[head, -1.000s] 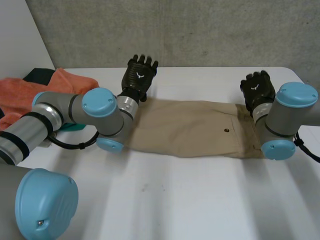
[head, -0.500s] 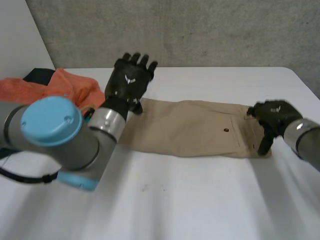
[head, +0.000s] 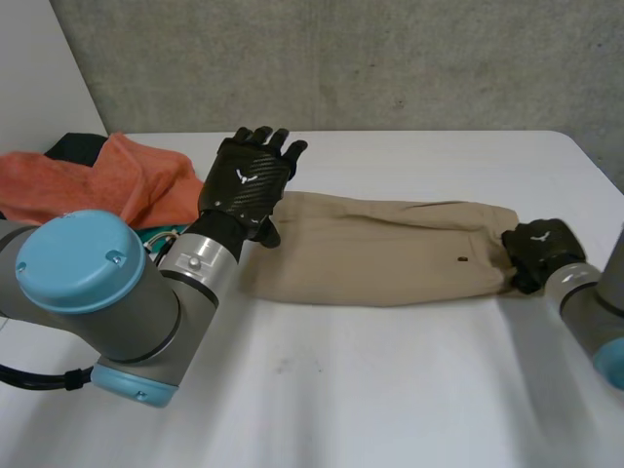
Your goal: Fold the laundry.
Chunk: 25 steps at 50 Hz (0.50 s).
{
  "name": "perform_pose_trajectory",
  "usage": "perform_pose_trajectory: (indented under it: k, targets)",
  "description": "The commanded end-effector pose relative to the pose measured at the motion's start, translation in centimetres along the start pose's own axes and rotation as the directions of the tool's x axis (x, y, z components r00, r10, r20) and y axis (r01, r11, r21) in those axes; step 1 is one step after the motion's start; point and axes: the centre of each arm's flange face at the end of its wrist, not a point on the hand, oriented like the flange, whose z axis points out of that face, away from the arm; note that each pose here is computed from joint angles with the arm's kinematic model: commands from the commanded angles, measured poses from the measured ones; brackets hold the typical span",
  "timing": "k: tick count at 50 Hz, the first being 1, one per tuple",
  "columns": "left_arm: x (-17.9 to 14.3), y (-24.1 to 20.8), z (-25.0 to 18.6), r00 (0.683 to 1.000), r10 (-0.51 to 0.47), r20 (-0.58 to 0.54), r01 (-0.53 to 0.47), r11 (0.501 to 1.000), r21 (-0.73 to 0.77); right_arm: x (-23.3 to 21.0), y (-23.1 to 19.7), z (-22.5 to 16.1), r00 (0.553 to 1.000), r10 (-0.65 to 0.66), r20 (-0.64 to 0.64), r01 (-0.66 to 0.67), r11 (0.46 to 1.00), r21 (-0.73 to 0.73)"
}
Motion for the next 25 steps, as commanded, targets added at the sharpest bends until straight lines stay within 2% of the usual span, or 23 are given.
perform_pose_trajectory:
  k: [1,6,11,12,15,16,18,21,22,25]
  targets:
    - [-0.4,-0.6,-0.2,1.000,-0.003,0.002,0.003,1.000,-0.004,4.8,-1.2,-2.0,0.989,-0.096,-0.111,0.097,0.995,0.006]
    - [-1.1,-0.5,-0.3,1.000,-0.003,0.015,0.004,1.000,-0.026,8.0,-1.1,-2.1,0.953,-0.256,-0.163,0.259,0.966,-0.005]
    - [-1.5,-0.3,-0.4,1.000,-0.008,0.017,0.009,0.999,-0.047,6.8,-3.5,-2.2,0.884,-0.443,-0.151,0.457,0.886,0.081]
    - [-1.6,-0.3,-0.3,1.000,-0.009,0.021,0.010,0.999,-0.046,4.7,-5.6,-2.5,0.858,-0.495,-0.135,0.512,0.843,0.164]
    - [-1.6,-0.4,-0.3,1.000,-0.013,0.022,0.014,0.999,-0.043,1.6,-8.3,-3.3,0.836,-0.538,-0.112,0.545,0.786,0.292]
    - [-1.7,-0.5,-0.2,1.000,-0.017,0.025,0.018,0.999,-0.040,-0.7,-9.9,-4.0,0.826,-0.557,-0.084,0.543,0.748,0.382]
    - [-1.7,-0.5,-0.1,0.999,-0.022,0.025,0.023,0.999,-0.039,-4.0,-10.8,-5.0,0.806,-0.592,-0.026,0.530,0.700,0.478]
    - [-1.7,-0.6,0.0,0.999,-0.032,0.029,0.033,0.999,-0.034,-7.2,-10.7,-5.7,0.781,-0.623,0.050,0.497,0.667,0.555]
    - [-1.8,-0.7,0.0,0.999,-0.040,0.032,0.041,0.999,-0.031,-9.7,-10.2,-6.2,0.756,-0.646,0.106,0.470,0.648,0.599]
    - [-1.9,-1.0,0.2,0.998,-0.045,0.035,0.046,0.999,-0.021,-13.4,-9.7,-7.5,0.707,-0.685,0.177,0.429,0.614,0.662]
